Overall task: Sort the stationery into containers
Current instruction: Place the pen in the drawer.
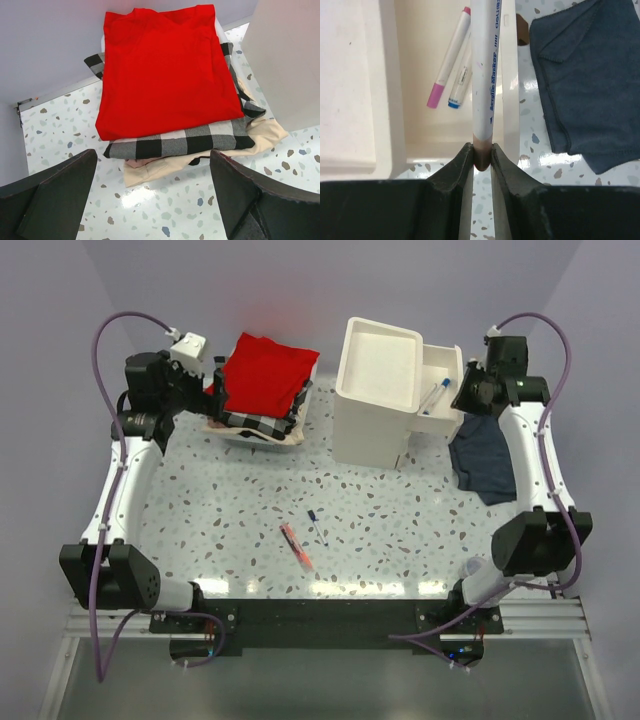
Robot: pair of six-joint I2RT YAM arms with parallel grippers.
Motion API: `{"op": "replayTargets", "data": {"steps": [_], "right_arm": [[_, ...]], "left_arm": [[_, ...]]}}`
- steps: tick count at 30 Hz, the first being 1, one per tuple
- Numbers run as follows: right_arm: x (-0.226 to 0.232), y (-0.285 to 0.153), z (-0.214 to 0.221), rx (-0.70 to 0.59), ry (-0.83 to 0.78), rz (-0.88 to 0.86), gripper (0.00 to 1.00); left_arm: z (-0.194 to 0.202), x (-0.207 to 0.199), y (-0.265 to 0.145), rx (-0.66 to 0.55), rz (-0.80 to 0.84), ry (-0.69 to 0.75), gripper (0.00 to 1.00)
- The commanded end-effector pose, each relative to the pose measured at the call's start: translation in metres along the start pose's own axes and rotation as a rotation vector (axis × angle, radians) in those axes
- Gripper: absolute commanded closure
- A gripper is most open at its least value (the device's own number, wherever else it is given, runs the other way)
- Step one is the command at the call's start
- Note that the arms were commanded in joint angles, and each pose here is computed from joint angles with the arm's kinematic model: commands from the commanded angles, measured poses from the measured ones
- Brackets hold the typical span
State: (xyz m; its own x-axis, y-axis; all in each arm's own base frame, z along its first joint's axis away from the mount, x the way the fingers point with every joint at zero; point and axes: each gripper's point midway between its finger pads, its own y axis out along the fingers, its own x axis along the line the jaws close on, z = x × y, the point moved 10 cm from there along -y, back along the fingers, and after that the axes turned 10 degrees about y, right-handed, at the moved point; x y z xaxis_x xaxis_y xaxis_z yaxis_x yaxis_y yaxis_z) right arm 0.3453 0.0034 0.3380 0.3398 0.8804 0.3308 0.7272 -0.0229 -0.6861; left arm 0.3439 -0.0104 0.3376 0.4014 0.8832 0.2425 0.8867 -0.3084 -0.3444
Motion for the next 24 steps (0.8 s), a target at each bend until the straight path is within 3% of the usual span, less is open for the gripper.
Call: {"op": "replayTargets", "data": {"steps": [1,12,13,14,17,24], "right_arm": [[0.010,0.016,-0.019,-0.051,-0.024,-0.031,1.00],[0.034,0.045,-0.007,0.020,-0.106,-0.078,1.00],[0.034,0.044,-0.006,0.019,-0.110,-0.085,0.93],[0.035,0.044,-0.007,0.021,-0.112,-0.089,0.74],[0.036,0.029,-0.011,-0.002,-0.113,-0.097,0.59],[0.035,-0.042,-0.011,-0.090,-0.126,-0.152,0.50]], "left_arm": [[-0.009,-0.004,-0.013,-0.059,-0.011,0.005,0.00],[-0.002,0.002,-0.024,-0.056,-0.034,-0.021,0.00],[-0.002,0.002,-0.025,-0.058,-0.034,-0.023,0.00],[-0.002,0.003,-0.027,-0.059,-0.040,-0.025,0.00],[-0.001,0.002,-0.028,-0.059,-0.038,-0.026,0.00],[-0.001,0.003,-0.029,-0.062,-0.044,-0.019,0.00]]}}
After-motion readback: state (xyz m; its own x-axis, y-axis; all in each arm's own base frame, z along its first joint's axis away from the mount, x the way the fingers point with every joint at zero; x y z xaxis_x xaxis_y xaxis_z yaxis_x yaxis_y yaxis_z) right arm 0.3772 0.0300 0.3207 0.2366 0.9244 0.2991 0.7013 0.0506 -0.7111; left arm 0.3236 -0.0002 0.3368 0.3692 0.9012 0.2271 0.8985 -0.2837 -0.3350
